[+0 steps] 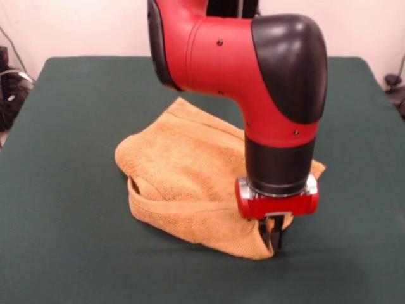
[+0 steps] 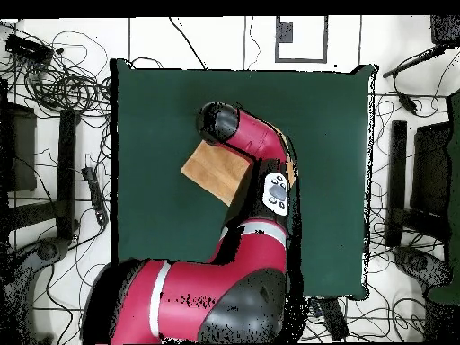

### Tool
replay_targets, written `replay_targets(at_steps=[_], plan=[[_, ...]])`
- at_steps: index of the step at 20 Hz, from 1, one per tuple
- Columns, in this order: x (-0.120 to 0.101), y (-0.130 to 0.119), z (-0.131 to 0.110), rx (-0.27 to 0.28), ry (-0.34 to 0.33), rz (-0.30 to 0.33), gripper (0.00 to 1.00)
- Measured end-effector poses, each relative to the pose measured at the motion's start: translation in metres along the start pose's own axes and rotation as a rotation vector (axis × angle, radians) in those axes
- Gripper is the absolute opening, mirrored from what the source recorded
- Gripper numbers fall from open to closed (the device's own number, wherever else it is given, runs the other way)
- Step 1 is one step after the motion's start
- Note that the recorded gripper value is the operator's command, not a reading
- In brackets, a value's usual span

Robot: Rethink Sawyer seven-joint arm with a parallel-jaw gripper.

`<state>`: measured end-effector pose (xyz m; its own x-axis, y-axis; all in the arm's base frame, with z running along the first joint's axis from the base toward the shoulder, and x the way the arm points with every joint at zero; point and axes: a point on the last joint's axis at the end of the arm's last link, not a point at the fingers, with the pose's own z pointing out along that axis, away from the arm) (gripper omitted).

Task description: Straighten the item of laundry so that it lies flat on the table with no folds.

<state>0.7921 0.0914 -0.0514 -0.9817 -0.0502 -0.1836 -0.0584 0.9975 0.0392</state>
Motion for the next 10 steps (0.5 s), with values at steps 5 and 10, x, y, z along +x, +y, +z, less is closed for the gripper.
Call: replay_targets(at_steps=[5,10], plan=[[-0.016,-0.005,0.004,0.01,-0.035,-0.01,0.0],[-0.022,-0.01,0.005,0.013,-0.049,-0.006,0.0]])
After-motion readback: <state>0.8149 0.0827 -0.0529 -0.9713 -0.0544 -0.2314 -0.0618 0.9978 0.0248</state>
